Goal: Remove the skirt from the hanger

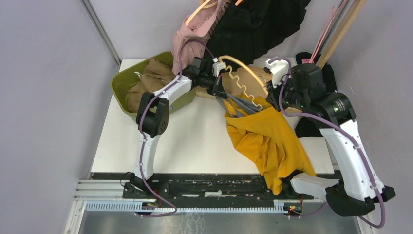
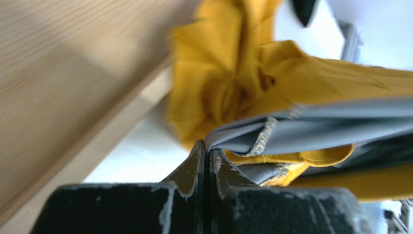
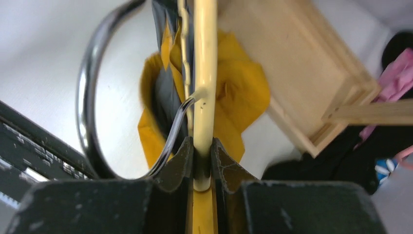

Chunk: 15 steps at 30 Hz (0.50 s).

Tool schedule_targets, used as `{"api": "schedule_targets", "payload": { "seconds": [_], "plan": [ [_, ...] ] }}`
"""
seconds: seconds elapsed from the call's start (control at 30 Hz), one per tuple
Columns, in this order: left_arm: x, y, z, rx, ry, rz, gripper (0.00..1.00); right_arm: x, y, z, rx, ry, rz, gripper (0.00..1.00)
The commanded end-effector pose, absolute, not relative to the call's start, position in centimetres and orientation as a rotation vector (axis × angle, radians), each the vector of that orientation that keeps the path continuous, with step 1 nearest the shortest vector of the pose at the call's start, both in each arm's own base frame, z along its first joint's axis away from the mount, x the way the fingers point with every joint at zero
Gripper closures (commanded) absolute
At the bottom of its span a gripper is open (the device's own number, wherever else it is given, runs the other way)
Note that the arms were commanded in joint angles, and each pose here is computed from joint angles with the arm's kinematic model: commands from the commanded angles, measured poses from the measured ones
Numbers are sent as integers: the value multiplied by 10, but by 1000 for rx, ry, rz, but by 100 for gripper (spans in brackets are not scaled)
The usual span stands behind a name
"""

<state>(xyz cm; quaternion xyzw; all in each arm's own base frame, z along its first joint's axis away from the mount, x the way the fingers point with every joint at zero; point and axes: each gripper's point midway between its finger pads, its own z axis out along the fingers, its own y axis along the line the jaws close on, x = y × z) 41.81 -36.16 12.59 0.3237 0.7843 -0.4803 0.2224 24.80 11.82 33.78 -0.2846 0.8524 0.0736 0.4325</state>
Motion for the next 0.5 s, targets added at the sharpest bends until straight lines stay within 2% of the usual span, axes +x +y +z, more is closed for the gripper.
{"api": "schedule_targets", "payload": {
  "seconds": [0.0,0.23,0.47],
  "plan": [
    [477,-286,77,733,2298,-954,97,235,102,402,-632,1908,144,99],
    [446,-300,94,813,2274,-966,97,245,107,402,-606,1893,161,99],
    [419,-343,175,948,2126,-937,97,286,129,416,-481,1771,223,99]
  ]
}}
